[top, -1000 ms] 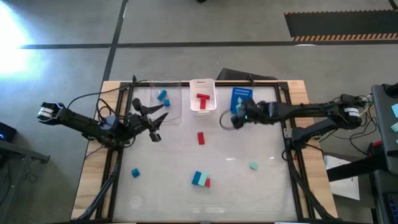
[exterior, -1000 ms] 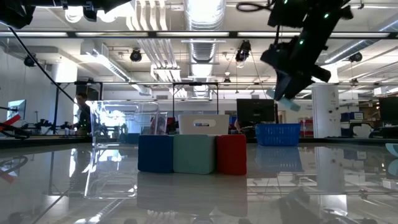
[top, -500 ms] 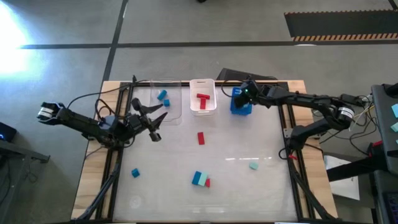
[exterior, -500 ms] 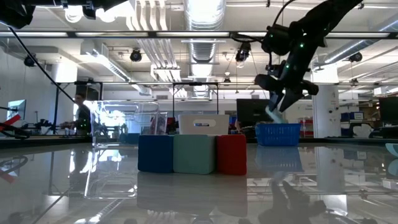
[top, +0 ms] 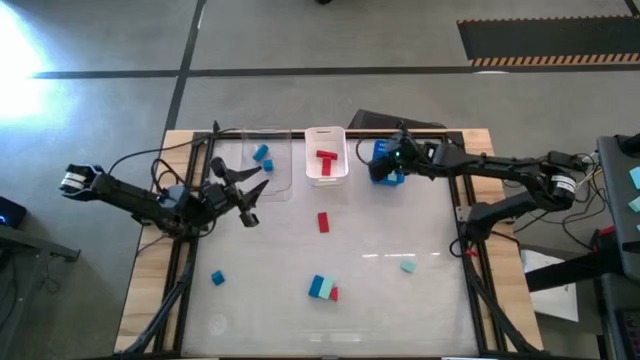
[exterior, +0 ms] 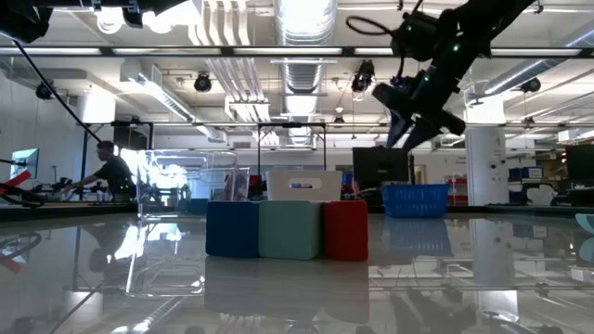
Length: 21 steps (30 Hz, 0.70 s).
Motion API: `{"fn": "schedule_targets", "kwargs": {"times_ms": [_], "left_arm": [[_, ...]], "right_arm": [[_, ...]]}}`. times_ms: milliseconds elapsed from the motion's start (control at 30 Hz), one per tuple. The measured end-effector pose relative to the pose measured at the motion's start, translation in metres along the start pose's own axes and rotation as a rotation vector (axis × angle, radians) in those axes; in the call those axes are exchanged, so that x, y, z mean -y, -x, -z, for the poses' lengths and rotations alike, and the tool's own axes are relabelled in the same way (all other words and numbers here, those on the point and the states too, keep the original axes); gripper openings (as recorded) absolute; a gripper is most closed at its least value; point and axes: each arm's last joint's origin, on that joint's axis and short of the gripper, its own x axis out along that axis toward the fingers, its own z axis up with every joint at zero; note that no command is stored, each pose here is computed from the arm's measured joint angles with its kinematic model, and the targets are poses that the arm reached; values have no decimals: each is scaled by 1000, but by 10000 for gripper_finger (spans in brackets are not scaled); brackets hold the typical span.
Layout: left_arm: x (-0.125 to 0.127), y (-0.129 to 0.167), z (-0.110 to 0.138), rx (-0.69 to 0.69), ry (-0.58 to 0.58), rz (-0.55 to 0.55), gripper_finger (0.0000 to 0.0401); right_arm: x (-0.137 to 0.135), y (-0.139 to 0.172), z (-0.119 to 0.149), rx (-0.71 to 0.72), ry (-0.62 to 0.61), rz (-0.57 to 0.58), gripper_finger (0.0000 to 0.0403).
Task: Sort & place blocks by color
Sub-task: Put the top red block into the white bin
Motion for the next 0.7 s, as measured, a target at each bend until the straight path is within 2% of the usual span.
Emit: {"fn": "schedule_targets", "kwargs": {"times_ms": [367,700], "left_arm": [[1,0,1,-5,3,2,148],[0,0,1,1,9,0,148]], "right_arm": [[-71,27,20,177,15,-319,139],[-98,45,35,281,-1,-409,108]]}}
